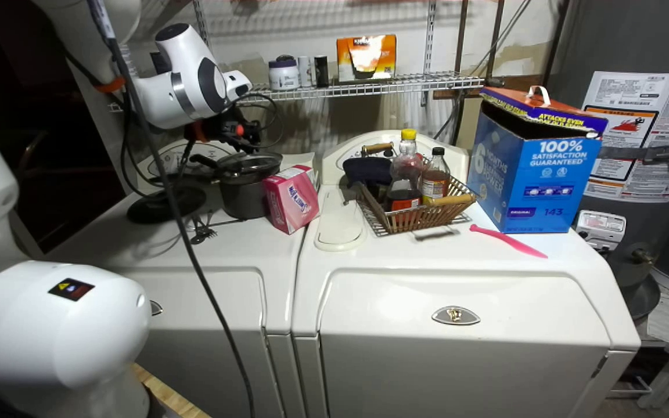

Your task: Put the glass lid on top of the pan.

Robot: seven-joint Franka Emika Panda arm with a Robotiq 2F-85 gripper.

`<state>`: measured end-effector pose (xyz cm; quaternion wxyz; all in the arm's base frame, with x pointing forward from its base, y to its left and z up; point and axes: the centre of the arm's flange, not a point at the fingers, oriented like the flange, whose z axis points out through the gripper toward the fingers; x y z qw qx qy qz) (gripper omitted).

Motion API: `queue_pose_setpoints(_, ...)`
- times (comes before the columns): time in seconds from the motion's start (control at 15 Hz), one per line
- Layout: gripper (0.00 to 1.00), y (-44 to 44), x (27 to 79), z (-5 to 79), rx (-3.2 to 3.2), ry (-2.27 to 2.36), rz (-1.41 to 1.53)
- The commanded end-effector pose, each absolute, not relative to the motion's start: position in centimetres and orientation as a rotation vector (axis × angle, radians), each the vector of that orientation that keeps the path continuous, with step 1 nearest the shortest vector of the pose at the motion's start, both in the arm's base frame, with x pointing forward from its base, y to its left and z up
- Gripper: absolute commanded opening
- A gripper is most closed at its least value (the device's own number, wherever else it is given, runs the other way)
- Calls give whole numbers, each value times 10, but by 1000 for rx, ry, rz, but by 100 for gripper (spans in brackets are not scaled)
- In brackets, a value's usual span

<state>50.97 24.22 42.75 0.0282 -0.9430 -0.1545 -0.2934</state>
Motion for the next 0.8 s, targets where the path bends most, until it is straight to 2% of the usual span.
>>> queue_pose_setpoints(0.0,34,262,521,433,-2941,-583,-889)
queue_pose_setpoints(0.6,34,281,524,424,-3008,-757,-773)
queue_pose_setpoints(0.67,84,281,524,426,-3008,-765,-775)
queue_pose_setpoints(0.73,86,281,522,430,-3012,-772,-783)
